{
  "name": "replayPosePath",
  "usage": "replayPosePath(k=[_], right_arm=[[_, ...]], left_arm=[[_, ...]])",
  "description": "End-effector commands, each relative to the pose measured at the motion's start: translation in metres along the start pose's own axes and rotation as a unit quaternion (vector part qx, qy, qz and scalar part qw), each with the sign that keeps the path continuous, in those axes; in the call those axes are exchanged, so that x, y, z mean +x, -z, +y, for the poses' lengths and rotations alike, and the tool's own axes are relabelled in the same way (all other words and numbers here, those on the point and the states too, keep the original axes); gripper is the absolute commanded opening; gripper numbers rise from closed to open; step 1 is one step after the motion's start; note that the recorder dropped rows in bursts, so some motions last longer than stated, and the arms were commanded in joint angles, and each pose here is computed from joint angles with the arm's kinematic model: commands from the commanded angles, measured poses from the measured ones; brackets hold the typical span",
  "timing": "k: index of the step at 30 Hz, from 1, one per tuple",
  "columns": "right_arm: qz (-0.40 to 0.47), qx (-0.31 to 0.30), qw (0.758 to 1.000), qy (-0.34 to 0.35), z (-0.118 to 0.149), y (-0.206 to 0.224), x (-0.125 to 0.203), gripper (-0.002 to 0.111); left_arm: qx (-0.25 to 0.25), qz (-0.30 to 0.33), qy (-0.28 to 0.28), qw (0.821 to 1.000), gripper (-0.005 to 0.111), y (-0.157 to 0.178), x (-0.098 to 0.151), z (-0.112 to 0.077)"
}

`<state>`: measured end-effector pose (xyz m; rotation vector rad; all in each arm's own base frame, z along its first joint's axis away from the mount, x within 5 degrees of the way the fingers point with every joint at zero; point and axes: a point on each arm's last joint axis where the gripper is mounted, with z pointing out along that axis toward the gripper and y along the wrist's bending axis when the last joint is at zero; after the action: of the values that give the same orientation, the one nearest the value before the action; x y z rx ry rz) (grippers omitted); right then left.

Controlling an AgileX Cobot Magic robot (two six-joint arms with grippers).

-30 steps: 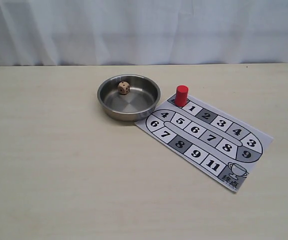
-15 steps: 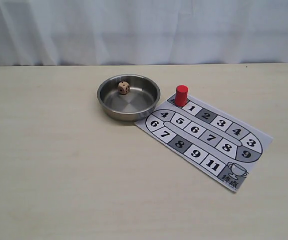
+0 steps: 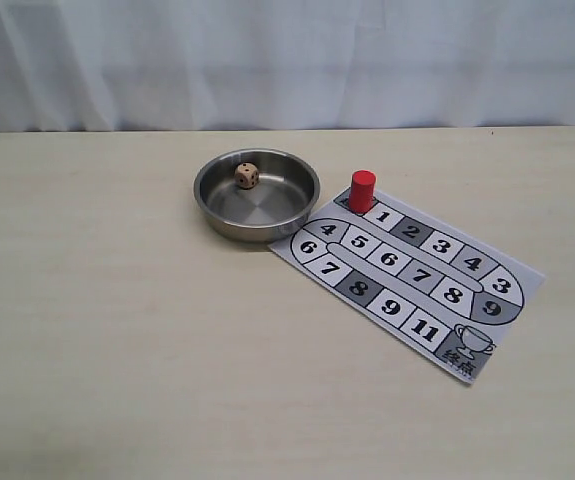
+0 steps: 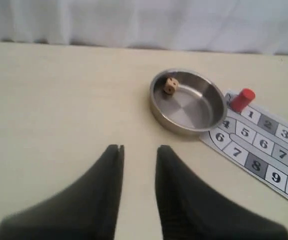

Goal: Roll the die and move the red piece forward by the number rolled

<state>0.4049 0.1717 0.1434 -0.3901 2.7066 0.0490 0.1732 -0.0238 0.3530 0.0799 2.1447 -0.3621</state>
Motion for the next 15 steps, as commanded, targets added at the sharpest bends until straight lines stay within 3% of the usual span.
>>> replayPosePath(k=[1,4,8,15], right_arm=[[-0.001,0.000,1.000,-0.003,-0.002,-0.003,0.001,0.004],[-0.001,0.000,1.000,-0.003,-0.002,-0.003,0.001,0.004],[-0.001,0.000,1.000,-0.003,-0.002,-0.003,0.001,0.004],[-0.001,0.000,1.000,-0.003,-0.002,-0.003,0.001,0.004]], left_arm=[[0.024,0.021,0.028,0.999,0.044,-0.045,-0.005,0.009],[0.033,0.036,0.038,0.998,0.055,-0.072,-0.006,0.016],[0.049,0.071,0.036,0.996,0.057,-0.106,-0.010,0.020],[0.094,0.114,-0.029,0.989,0.057,-0.161,-0.024,-0.012]])
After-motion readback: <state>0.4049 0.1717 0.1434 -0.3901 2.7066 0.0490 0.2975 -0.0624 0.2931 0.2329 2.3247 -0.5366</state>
